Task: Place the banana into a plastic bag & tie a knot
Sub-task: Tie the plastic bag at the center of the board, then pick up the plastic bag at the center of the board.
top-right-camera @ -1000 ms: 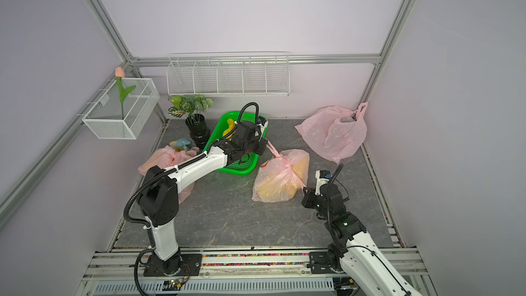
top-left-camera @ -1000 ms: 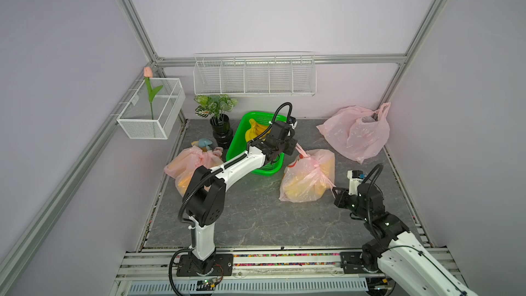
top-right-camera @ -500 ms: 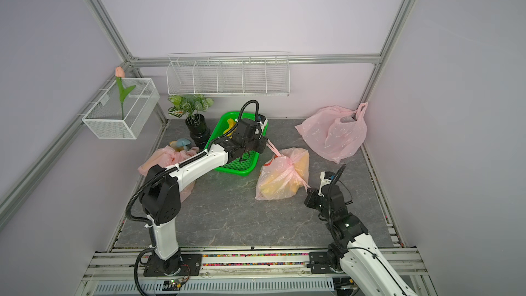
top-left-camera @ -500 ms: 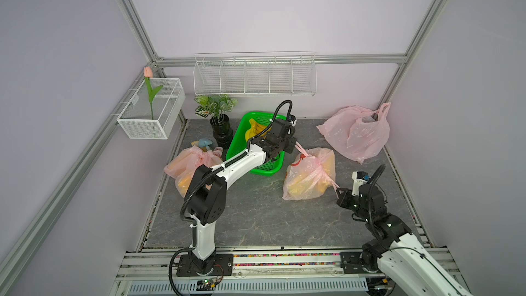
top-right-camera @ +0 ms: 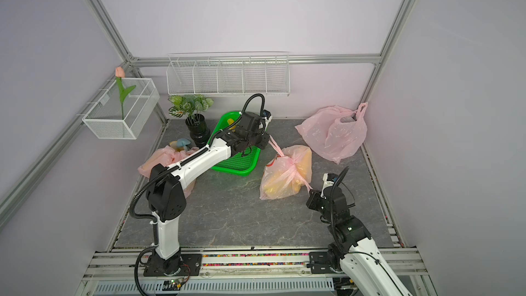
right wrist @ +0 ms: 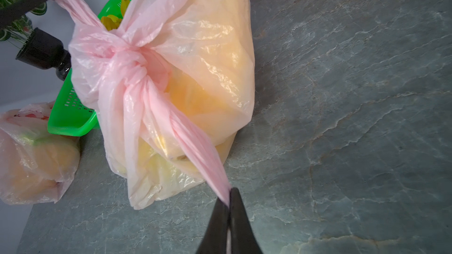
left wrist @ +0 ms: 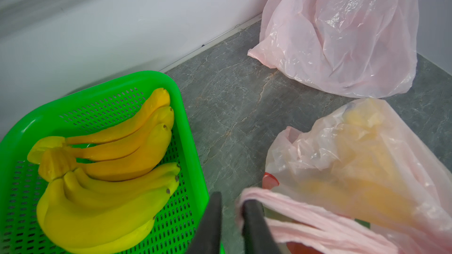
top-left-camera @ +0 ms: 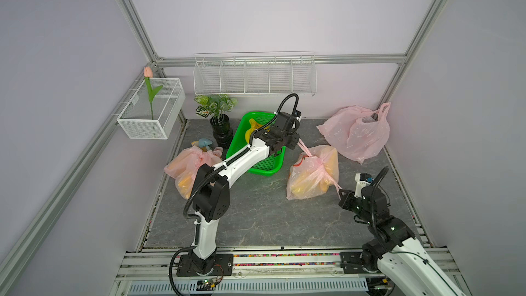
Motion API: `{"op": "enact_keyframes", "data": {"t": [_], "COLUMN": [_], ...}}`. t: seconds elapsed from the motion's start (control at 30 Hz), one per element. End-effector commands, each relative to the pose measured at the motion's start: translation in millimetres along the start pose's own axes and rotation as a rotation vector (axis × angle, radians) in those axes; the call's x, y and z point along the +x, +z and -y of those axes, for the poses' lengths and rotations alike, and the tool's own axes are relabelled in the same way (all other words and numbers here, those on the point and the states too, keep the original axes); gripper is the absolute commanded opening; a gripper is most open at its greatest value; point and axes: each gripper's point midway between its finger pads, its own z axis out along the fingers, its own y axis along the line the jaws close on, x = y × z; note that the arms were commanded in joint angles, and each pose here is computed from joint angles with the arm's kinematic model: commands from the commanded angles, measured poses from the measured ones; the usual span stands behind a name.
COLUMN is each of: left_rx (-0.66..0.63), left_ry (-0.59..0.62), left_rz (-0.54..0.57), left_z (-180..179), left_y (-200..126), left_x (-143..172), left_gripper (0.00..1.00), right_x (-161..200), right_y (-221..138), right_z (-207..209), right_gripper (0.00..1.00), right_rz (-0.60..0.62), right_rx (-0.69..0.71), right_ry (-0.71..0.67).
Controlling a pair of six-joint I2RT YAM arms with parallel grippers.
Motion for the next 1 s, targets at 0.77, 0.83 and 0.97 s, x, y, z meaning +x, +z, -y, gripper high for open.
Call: {"op": "enact_keyframes", "data": {"t": [0.77, 0.83, 0.97], "left_rx": [-0.016, 0.021, 0.061], "left_ry": [0.168, 0.159, 0.128], "left_rz": [-0.287, -0.319, -0.357], "left_z": [138.2, 145.5, 155.7], "left_y": [2.1, 5.5, 15.0], "left_x": [48.1, 56.8, 70.4], "left_gripper": [0.88, 0.81, 0.64], "right_x": [0.4, -3.6, -11.7], "right_y": [-8.0, -12.3, -18.1], "right_z": [-16.9, -15.7, -12.9], "right_gripper": [0.58, 0.66, 0.74], "right_rz": [0.039, 0.068, 0.113], "right_rx": [-0.13, -0.125, -0.105], "right_ry": [-0.153, -0.163, -0.184]}}
